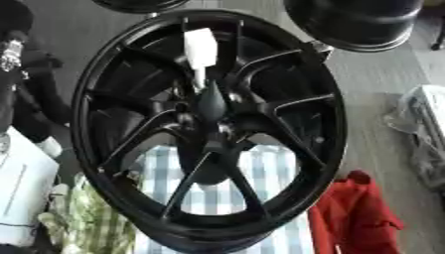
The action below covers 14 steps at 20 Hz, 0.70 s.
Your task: Pull the pin out of the wheel hub.
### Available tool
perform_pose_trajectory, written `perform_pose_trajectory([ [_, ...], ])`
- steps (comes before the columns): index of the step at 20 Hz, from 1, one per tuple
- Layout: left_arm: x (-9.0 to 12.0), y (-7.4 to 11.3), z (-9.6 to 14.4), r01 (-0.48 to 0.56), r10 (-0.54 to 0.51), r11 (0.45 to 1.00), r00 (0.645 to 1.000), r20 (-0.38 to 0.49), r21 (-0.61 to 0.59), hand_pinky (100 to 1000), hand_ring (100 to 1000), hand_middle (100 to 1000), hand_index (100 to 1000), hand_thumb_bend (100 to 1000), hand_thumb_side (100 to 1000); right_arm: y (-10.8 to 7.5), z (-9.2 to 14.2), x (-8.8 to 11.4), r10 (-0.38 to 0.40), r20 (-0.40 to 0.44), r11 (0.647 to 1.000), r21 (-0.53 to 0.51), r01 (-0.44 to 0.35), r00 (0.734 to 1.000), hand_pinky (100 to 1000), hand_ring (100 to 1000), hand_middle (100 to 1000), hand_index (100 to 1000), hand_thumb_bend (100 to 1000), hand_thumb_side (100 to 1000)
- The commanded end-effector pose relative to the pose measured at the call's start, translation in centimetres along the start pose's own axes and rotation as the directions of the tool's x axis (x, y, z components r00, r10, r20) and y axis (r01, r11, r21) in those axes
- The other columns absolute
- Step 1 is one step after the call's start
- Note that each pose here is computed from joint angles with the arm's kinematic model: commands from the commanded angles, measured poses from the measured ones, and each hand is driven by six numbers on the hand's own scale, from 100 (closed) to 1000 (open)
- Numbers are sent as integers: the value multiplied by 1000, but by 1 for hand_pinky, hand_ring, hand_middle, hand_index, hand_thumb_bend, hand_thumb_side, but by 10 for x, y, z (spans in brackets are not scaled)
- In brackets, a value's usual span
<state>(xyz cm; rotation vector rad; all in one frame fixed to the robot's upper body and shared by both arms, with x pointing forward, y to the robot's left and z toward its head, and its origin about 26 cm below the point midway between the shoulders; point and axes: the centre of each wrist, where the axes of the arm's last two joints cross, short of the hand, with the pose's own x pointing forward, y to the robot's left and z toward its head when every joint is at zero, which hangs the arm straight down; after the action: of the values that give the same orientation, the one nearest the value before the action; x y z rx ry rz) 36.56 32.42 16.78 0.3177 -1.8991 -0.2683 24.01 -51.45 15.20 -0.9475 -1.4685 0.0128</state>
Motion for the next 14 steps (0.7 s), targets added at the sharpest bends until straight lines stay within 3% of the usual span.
perform_pose_trajectory([
  [1,11,9,-3,13,-13,1000,999,33,10,763,838,770,798,100,863,-7,-5,11,-49,22,996,-77,51,999,907,833,892,911,124,657],
  [3,10,7,-3,10,-10,1000,999,31,7,763,839,770,798,100,864,-4,-7,16,-90,32,989,-112,93,995,904,813,867,895,132,617],
  [4,10,7,-3,8,-9,1000,1000,30,5,763,839,770,798,100,861,-1,-8,20,-119,40,984,-131,123,992,900,788,831,860,187,582],
  [5,10,6,-3,6,-6,1000,1000,30,4,763,839,770,798,100,866,1,-9,24,-152,51,977,-145,158,987,895,774,809,833,100,568],
  [7,11,3,-4,-7,6,1000,999,34,3,763,840,770,798,100,867,11,-10,38,-263,106,950,-146,277,959,894,759,779,793,100,538],
  [8,12,2,-4,-14,13,1000,999,36,4,763,840,770,798,100,867,17,-11,45,-325,134,930,-135,342,936,897,757,776,789,100,553],
  [11,16,-7,-7,-55,55,998,997,51,2,763,841,770,798,100,867,38,-14,68,-518,231,837,-61,544,824,909,765,784,805,100,512],
  [14,20,-15,-11,-91,91,996,994,64,-5,763,841,770,797,100,867,56,-18,81,-617,269,771,21,636,739,910,767,785,808,100,510],
])
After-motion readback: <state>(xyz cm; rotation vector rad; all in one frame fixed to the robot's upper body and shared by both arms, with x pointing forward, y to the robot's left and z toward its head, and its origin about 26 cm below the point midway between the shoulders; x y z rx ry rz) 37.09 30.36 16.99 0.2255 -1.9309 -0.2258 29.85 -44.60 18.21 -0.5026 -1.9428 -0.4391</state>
